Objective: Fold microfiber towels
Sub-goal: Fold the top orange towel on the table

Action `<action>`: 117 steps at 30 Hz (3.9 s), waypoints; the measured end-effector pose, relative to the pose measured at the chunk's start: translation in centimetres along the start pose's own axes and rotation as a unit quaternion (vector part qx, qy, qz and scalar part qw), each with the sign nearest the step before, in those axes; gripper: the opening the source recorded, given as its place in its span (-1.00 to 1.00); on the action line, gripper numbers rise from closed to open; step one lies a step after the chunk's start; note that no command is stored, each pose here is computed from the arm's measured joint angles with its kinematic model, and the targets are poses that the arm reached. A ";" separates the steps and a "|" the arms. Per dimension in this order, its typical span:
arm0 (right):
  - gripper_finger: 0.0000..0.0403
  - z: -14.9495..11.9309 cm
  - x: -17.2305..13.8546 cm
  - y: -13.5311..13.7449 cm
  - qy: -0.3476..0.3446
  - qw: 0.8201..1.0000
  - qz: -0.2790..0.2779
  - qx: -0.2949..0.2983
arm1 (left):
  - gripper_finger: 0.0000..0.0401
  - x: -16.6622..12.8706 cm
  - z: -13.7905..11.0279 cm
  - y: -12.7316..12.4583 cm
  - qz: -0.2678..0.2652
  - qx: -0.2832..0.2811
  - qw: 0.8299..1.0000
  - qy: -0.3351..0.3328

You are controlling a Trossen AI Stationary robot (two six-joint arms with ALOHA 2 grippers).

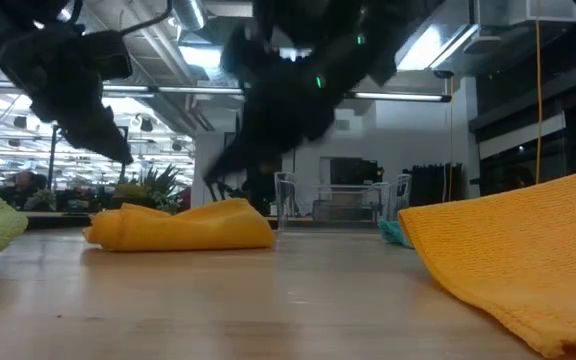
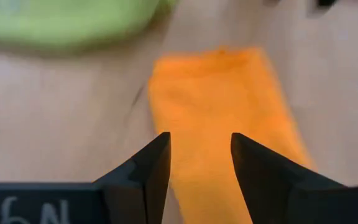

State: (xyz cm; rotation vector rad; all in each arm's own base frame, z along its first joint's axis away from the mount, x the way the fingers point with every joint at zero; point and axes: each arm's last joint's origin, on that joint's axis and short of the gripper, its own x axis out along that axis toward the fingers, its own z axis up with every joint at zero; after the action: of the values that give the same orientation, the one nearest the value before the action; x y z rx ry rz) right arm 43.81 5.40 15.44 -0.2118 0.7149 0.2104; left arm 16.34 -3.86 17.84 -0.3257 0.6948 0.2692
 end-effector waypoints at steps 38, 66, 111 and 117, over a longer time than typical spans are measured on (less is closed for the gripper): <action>-0.15 -1.4 -0.1 -3.8 0.054 0.987 -0.149 0.037 | -0.23 10.5 -0.9 -7.2 -0.074 0.090 0.984 0.134; -0.15 -2.0 0.3 1.9 0.109 0.982 -0.120 0.099 | -0.23 9.5 2.3 0.1 0.082 0.232 0.954 0.173; -0.15 -6.0 -1.7 4.4 0.080 0.981 -0.078 0.158 | -0.23 8.4 4.7 -1.1 0.091 0.261 0.949 0.153; -0.15 -5.6 -2.1 3.9 0.090 0.975 -0.151 0.138 | -0.23 6.9 7.7 -5.2 -0.001 0.245 0.966 0.078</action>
State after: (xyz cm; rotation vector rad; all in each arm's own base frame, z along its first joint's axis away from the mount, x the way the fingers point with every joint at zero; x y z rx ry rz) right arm 37.74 7.46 12.19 -0.0724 0.8714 -0.2001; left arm 27.71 -4.79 19.88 0.1269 0.8906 0.0636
